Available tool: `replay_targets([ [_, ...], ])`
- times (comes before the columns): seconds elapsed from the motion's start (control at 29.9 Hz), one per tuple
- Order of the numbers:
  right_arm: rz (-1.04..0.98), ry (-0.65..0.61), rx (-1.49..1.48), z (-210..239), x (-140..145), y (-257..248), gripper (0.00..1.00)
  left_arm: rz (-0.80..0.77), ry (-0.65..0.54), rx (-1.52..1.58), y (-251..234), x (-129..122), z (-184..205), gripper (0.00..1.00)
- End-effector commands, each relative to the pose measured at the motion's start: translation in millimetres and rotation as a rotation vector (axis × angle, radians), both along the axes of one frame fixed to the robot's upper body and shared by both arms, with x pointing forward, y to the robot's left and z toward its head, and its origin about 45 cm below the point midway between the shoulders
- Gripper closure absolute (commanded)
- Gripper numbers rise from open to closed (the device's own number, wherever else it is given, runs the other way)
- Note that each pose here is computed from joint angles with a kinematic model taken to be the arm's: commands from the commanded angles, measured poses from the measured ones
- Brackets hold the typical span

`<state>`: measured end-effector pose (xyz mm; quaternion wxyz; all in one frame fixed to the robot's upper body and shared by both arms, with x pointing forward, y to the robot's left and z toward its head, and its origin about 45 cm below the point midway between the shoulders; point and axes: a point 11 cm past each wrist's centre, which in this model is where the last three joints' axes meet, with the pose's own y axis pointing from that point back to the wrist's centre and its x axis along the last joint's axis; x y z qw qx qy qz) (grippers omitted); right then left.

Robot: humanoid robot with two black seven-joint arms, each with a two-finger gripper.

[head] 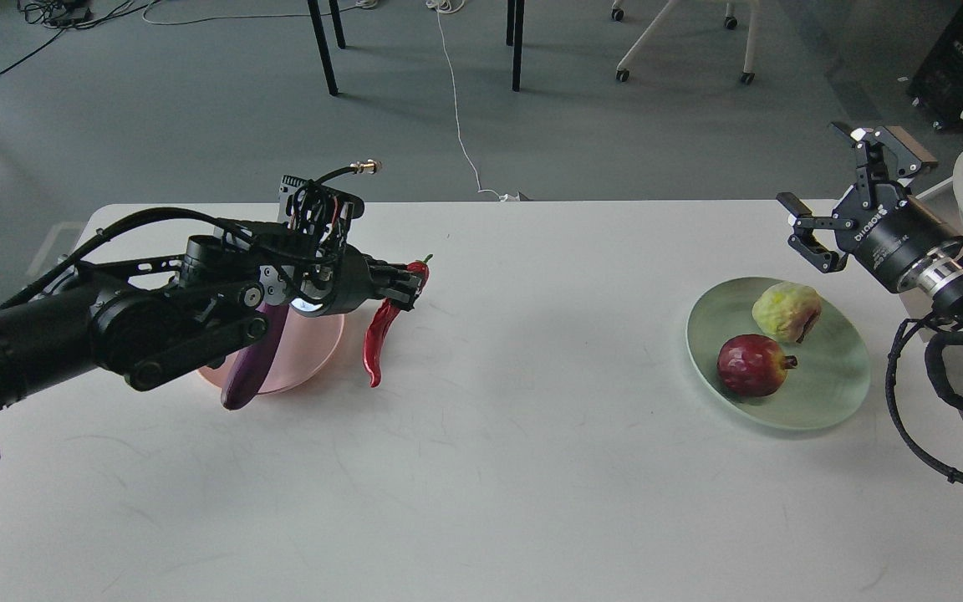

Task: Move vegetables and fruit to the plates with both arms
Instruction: 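Grasp the red chili pepper with the left gripper and place it on the pink plate, then open the left gripper and raise it away from the pink plate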

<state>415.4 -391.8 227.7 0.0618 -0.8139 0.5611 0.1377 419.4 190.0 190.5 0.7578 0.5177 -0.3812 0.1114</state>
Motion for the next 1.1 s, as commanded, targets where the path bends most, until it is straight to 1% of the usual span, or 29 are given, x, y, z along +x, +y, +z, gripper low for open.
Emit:
replay_targets([
  [0.0,0.001,0.0,0.001,-0.1,0.2,0.7,0.04,0.065,-0.008,0.029,36.3,4.1,5.3,0.9],
  [0.13,0.002,0.0,0.002,-0.4,0.3,1.4,0.04,0.124,0.006,0.064,72.0,-0.5,-1.1,0.89],
  [0.17,0.002,0.0,0.002,-0.4,0.3,1.4,0.04,0.139,0.016,0.067,79.4,-3.4,-5.5,0.88],
  [0.2,0.002,0.0,0.002,-0.4,0.3,1.4,0.04,0.148,0.023,0.065,82.9,-5.6,-9.4,0.85],
  [0.27,0.003,0.002,0.001,-0.8,0.1,1.5,0.04,0.155,0.033,0.064,86.0,-8.4,-13.8,0.73],
  [0.3,0.003,0.0,0.001,-0.1,0.5,1.6,0.04,0.158,0.032,0.066,87.1,-8.6,-14.2,0.63],
  [0.33,0.004,0.0,0.002,-0.1,0.4,2.1,0.04,0.159,0.033,0.067,88.2,-8.8,-13.9,0.5],
  [0.37,0.005,0.0,0.002,-0.1,0.4,2.1,0.04,0.161,0.033,0.068,89.5,-8.8,-13.5,0.41],
  [0.44,0.004,-0.001,0.001,0.5,0.9,1.8,0.04,0.166,0.031,0.071,92.6,-8.7,-12.7,0.25],
  [0.47,0.005,-0.001,0.002,0.5,0.8,2.3,0.04,0.166,0.031,0.071,92.6,-8.7,-12.7,0.15],
  [0.5,0.005,-0.001,0.002,0.5,0.8,2.3,0.04,0.166,0.033,0.071,92.6,-8.7,-12.6,0.08],
  [0.54,0.005,-0.001,0.002,0.5,0.8,2.3,0.04,0.166,0.034,0.068,92.3,-8.7,-12.3,0.02],
  [0.67,0.003,-0.002,0.0,0.8,0.8,1.1,0.04,0.182,0.043,0.005,87.9,-5.9,-3.7,0.02],
  [0.77,0.004,-0.006,0.002,2.2,1.9,2.1,0.04,0.238,0.021,-0.144,78.6,8.5,23.4,0.02],
  [0.87,0.014,-0.025,0.006,10.2,7.6,7.5,0.04,0.294,-0.007,-0.463,60.6,27.7,73.0,0.02],
  [0.94,0.027,-0.047,0.012,19.8,14.2,14.5,0.04,0.303,0.006,-0.668,52.2,32.0,95.7,0.02],
  [1.0,0.053,-0.064,0.027,25.5,20.6,29.1,0.04,0.337,0.051,-0.861,51.4,29.0,98.3,0.02],
  [1.07,0.078,-0.071,0.05,27.4,24.6,44.0,0.04,0.381,0.072,-0.99,55.6,27.5,97.6,0.02],
])
